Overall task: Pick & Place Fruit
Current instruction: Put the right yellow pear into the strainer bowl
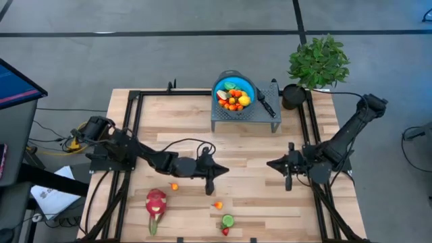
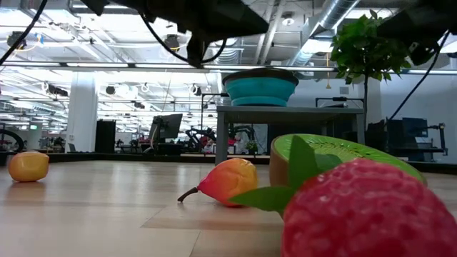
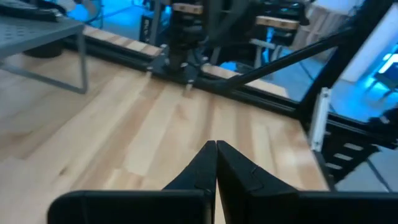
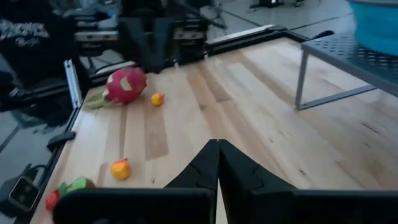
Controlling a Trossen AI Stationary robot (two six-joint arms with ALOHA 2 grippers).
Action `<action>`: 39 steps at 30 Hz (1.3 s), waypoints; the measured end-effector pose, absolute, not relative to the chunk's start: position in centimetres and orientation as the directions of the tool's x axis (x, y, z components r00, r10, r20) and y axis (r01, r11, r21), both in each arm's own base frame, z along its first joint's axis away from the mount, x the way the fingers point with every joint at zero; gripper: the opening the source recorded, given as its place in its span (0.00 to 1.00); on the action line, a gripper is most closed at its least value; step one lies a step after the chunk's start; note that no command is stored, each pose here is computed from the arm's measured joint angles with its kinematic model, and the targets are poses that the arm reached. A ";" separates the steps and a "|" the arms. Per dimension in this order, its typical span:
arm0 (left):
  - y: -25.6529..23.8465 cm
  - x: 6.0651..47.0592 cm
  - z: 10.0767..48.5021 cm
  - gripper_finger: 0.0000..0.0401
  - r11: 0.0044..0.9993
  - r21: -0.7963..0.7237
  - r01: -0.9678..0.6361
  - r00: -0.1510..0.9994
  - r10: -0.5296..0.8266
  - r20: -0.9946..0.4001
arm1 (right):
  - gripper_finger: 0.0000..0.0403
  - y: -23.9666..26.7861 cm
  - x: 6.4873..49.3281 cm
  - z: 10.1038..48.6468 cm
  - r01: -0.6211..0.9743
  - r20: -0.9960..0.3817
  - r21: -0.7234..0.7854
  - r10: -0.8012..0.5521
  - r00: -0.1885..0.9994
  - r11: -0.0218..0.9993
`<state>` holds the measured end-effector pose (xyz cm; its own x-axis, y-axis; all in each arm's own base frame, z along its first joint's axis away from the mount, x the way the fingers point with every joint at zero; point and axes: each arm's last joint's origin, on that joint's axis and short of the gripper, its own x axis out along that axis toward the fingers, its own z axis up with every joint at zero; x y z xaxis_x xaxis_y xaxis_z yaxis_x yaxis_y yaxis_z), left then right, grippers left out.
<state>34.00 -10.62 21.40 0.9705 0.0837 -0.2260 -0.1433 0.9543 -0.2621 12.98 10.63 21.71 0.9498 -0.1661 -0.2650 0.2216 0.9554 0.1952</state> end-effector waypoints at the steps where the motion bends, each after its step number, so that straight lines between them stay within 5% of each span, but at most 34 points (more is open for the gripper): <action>1: -10.9 33.9 21.5 0.01 0.955 -0.264 -0.134 0.972 0.076 -0.221 | 0.01 10.7 12.9 21.7 0.230 -0.259 0.202 -0.174 0.950 0.952; 25: -11.1 33.9 21.5 0.03 0.971 -0.209 -0.115 0.974 0.070 -0.213 | 0.00 12.5 11.3 22.0 0.114 -0.230 0.239 -0.058 0.972 0.964; 39: -11.3 33.9 21.5 0.53 1.000 0.023 0.008 0.976 -0.002 -0.217 | 0.00 12.4 11.2 21.8 0.118 -0.241 0.218 -0.063 0.968 0.969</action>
